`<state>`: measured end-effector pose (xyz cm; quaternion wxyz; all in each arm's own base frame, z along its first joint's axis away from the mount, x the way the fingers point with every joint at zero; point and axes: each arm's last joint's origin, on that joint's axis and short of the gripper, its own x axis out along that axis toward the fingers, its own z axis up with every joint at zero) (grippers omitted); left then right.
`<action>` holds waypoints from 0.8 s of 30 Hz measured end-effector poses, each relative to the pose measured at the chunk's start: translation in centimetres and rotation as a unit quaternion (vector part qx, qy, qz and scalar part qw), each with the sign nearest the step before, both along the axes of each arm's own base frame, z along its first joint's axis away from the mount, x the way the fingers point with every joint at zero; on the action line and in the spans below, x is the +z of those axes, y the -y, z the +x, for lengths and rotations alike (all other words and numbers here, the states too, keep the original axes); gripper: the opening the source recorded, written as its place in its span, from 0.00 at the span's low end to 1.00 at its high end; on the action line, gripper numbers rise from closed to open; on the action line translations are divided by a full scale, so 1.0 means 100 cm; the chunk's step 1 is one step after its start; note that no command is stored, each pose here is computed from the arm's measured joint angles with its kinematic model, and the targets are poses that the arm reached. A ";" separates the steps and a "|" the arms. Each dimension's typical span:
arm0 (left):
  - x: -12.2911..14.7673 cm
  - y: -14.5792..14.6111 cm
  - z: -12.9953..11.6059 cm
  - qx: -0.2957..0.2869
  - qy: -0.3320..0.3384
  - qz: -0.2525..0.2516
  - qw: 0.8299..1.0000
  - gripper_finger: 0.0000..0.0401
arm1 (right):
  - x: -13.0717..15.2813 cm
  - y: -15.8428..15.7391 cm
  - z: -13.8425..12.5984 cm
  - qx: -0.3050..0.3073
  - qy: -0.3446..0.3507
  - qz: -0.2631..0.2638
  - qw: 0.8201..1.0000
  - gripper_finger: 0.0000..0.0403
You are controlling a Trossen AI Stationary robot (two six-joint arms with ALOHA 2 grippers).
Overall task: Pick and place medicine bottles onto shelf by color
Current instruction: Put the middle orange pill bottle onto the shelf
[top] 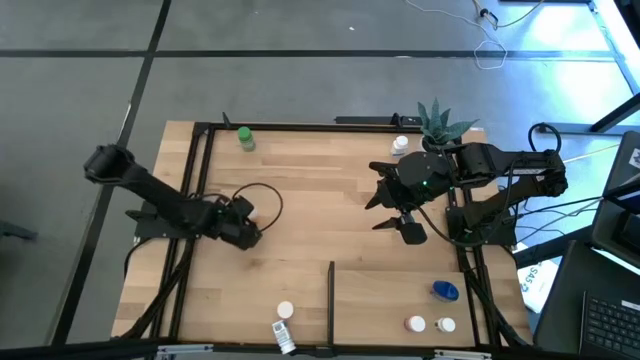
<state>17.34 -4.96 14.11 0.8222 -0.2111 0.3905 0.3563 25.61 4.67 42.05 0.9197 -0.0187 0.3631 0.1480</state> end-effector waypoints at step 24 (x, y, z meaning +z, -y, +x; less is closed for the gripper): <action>0.028 -0.019 0.035 -0.122 0.029 0.086 0.988 0.65 | 0.001 0.000 0.000 0.000 0.004 0.001 1.000 0.60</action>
